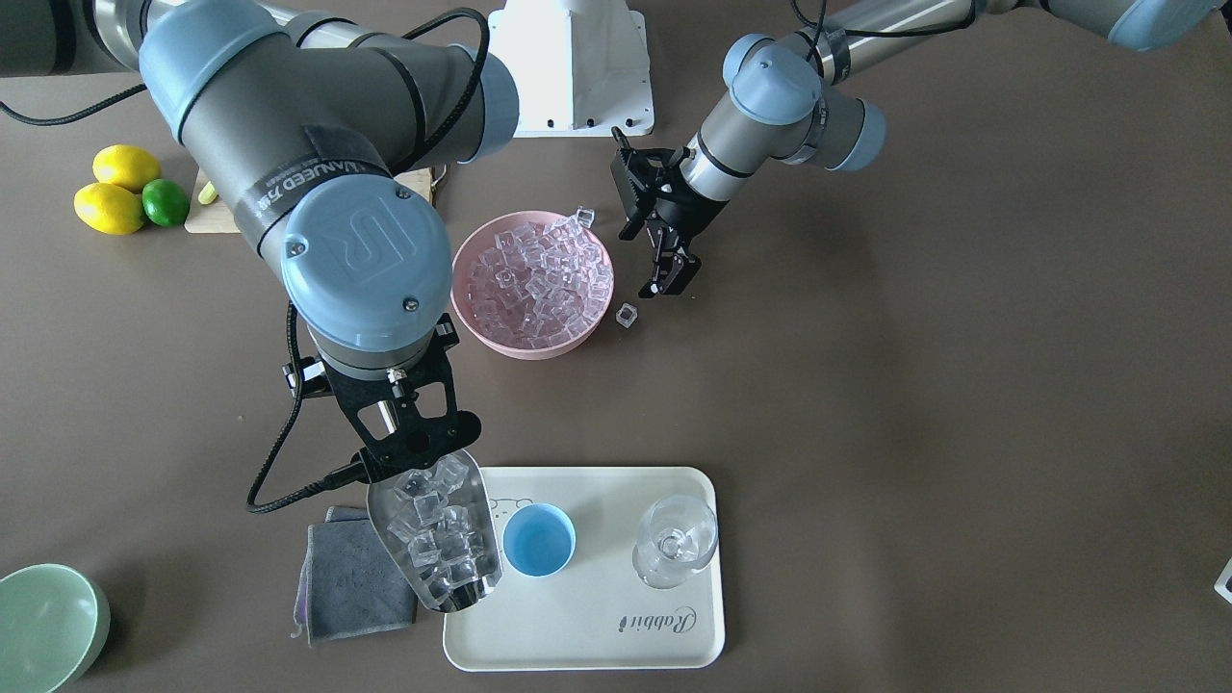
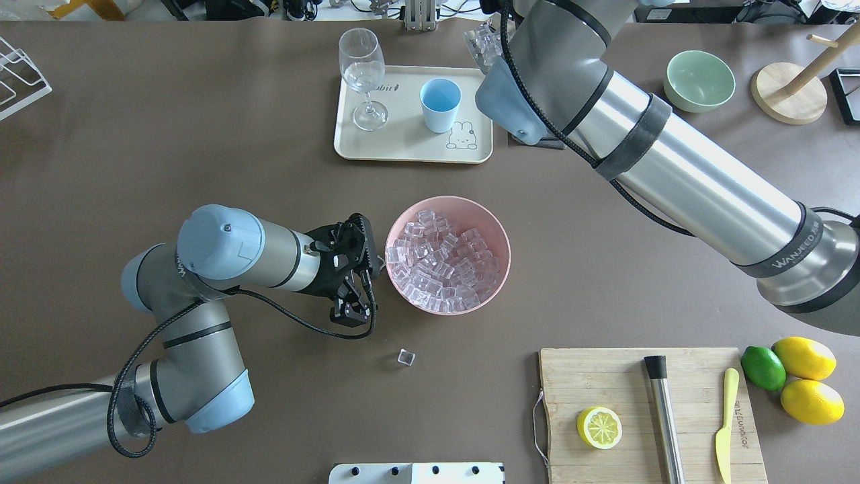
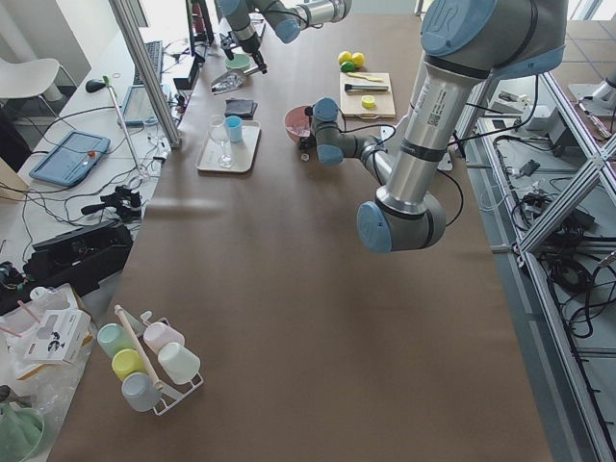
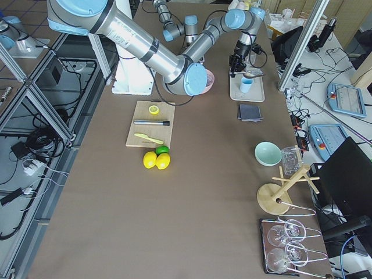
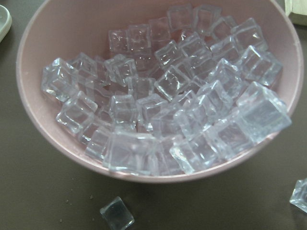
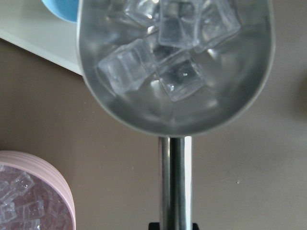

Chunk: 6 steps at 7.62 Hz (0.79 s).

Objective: Put ice in cup with scoop
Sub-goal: 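Carry the loaded scoop to the small blue cup with the right gripper, then tip the scoop to pour ice into the blue cup while the left gripper withdraws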

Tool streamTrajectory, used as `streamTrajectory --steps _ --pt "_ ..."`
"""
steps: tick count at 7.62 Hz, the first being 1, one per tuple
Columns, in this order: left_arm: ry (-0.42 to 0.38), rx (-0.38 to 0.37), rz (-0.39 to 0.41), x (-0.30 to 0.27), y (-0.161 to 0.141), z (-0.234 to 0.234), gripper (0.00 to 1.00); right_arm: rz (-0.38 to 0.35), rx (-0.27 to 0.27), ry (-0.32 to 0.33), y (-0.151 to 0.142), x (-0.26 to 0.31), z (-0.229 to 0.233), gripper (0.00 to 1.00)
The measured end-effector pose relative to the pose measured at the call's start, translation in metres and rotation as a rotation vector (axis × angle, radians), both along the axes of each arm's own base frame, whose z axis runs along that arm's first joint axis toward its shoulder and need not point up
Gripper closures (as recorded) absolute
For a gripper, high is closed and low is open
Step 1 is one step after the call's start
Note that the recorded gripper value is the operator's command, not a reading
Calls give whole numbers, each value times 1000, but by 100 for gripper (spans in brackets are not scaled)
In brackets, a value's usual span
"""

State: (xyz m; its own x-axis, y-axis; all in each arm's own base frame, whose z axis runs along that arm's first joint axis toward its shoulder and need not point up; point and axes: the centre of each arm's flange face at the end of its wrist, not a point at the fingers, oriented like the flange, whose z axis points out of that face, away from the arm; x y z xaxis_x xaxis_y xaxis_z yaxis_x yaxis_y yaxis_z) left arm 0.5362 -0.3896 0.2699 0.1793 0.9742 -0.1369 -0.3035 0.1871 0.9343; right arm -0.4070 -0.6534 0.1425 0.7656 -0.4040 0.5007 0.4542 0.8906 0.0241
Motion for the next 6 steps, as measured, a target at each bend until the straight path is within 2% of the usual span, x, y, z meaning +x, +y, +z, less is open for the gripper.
streamTrajectory --steps 2,6 --pt "0 0 0 0 0 0 1 -6 -54 30 -12 -8 -3 100" --pt "-1 -1 0 0 0 0 1 -74 -145 94 -3 -41 -21 100"
